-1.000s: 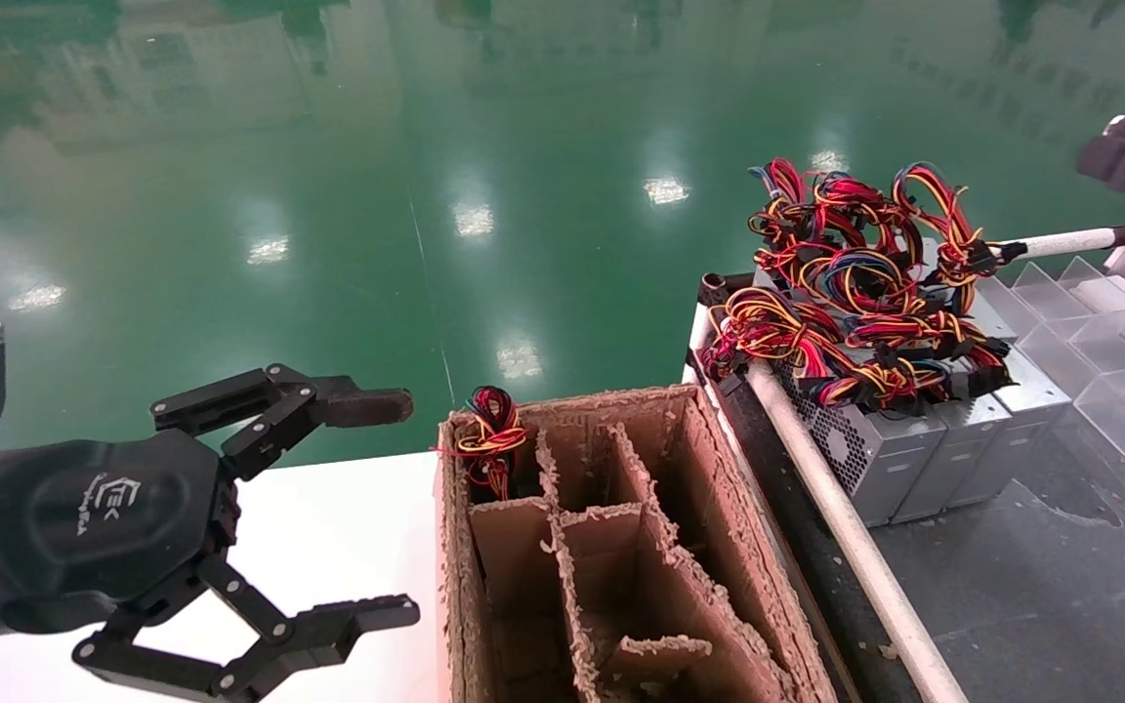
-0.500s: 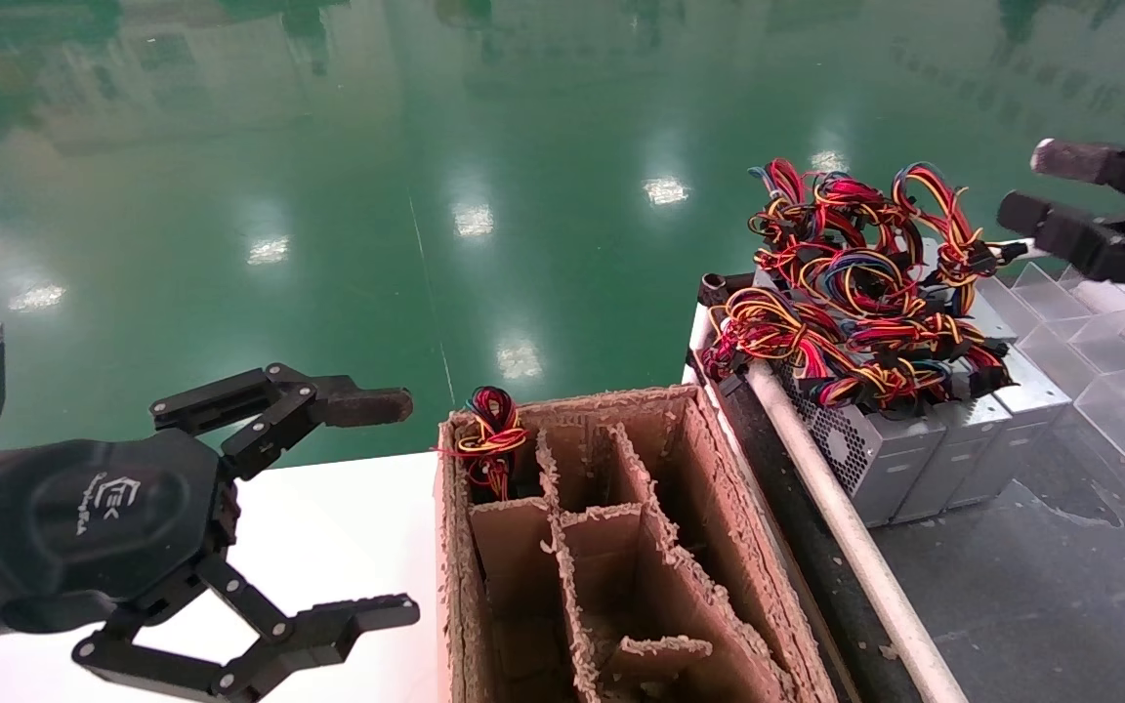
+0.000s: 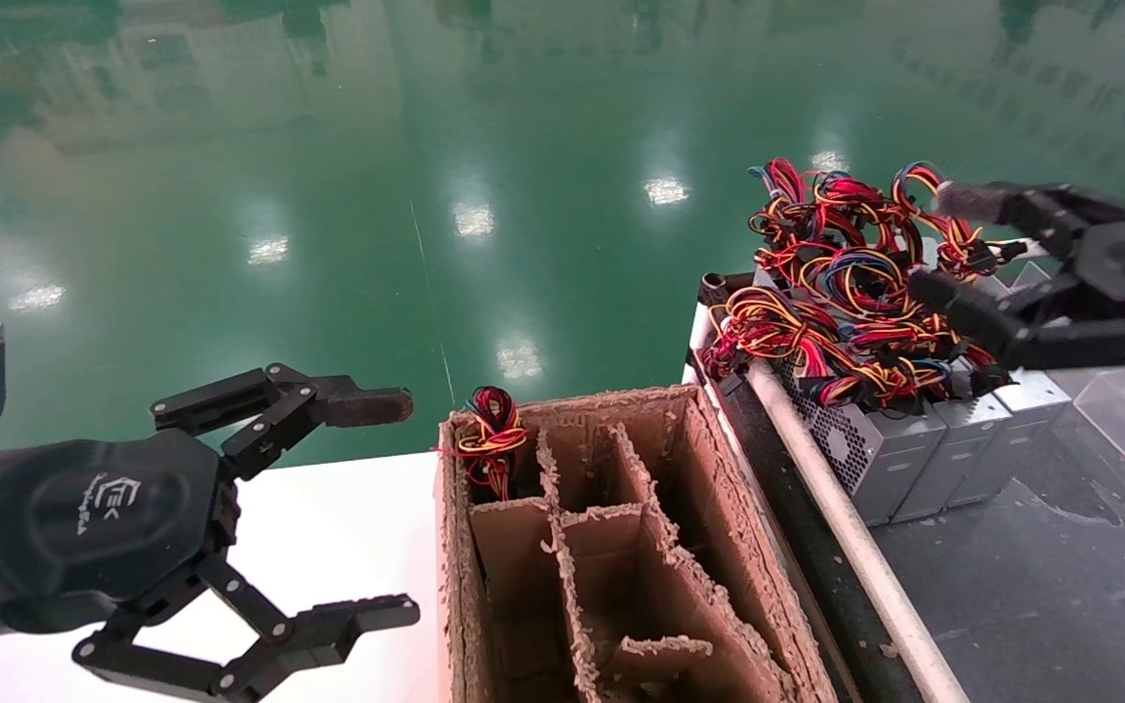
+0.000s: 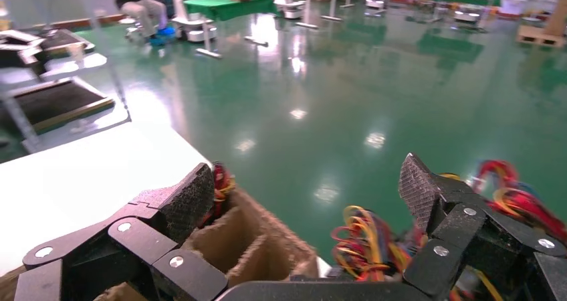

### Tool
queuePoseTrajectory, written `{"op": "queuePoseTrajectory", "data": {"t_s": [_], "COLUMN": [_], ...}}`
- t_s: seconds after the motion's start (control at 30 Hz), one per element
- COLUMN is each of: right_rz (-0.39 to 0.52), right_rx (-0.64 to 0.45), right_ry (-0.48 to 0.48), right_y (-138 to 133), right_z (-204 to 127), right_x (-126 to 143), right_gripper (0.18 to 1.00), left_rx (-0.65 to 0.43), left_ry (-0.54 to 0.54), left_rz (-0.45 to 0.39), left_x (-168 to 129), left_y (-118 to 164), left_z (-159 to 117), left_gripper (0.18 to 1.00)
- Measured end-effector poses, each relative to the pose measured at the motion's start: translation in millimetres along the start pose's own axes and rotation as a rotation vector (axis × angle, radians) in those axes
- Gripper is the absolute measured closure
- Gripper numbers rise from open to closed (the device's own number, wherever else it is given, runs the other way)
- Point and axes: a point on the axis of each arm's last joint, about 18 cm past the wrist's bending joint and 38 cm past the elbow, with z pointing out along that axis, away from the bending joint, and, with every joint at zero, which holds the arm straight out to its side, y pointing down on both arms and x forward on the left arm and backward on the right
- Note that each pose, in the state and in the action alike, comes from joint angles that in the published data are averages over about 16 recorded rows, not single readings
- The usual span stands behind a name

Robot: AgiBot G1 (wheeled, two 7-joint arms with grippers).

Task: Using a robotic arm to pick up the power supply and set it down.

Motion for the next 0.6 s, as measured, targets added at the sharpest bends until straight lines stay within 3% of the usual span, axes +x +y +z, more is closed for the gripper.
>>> {"op": "queuePoseTrajectory", "data": {"t_s": [0.6], "right_rz": [-0.067], "right_rx": [0.021], "right_ry": [-0.250], "right_y": [12.1], "right_z": [32.3], "right_x": [-81.6], "right_gripper": [0.178], "left_rx": [0.000], "left_ry": [0.000], "left_rz": [0.000], "left_x": [0.0], "left_y": [0.0], "left_z": [0.0], "left_gripper": [0.183]}}
